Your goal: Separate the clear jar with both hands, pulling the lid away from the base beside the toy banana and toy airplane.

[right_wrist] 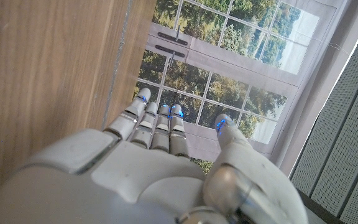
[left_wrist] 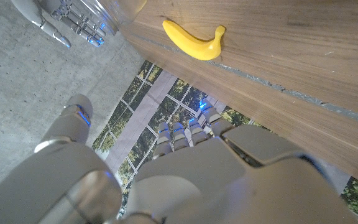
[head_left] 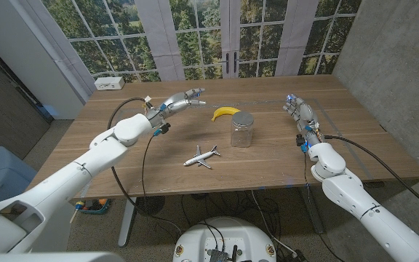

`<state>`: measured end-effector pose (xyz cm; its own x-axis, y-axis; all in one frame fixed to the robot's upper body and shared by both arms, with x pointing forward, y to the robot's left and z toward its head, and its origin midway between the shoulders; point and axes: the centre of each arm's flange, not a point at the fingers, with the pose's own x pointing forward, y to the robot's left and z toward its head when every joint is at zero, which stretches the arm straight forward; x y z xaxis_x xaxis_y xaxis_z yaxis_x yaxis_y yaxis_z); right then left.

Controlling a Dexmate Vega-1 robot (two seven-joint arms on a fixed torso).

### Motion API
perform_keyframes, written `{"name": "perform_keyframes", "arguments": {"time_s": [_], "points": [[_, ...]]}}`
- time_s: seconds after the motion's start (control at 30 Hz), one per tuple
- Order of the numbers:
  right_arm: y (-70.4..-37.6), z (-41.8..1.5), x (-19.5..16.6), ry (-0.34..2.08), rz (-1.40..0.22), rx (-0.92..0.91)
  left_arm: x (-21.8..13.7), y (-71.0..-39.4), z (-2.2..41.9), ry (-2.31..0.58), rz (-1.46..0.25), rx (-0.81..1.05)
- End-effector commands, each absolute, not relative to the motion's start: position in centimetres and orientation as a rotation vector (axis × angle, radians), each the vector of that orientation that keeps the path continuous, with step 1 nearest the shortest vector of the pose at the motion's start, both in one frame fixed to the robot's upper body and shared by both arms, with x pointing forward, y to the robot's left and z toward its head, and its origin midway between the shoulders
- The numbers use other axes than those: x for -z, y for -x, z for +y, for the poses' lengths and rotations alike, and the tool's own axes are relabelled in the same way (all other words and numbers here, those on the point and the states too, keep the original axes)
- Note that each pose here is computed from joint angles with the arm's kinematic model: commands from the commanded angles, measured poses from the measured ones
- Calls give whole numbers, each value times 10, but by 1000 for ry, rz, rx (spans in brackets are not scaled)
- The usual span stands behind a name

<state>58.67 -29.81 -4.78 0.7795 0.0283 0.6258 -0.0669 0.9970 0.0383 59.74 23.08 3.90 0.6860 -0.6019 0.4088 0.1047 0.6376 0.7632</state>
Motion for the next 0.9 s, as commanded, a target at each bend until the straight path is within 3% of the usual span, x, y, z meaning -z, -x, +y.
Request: {"name": "perform_keyframes", "arguments": {"time_s": [0.03,0.4,0.9], "points": [[-586,-299,46,-57,-681,-44,-49,-594,219,-969,-655,486],[-580,-300,50,-57,-686,-34,-50,-592,202,-1142,-552,549],[-570,-302,55,-53,-687,-18,-35,-603,191,-1119,-570,618]]}}
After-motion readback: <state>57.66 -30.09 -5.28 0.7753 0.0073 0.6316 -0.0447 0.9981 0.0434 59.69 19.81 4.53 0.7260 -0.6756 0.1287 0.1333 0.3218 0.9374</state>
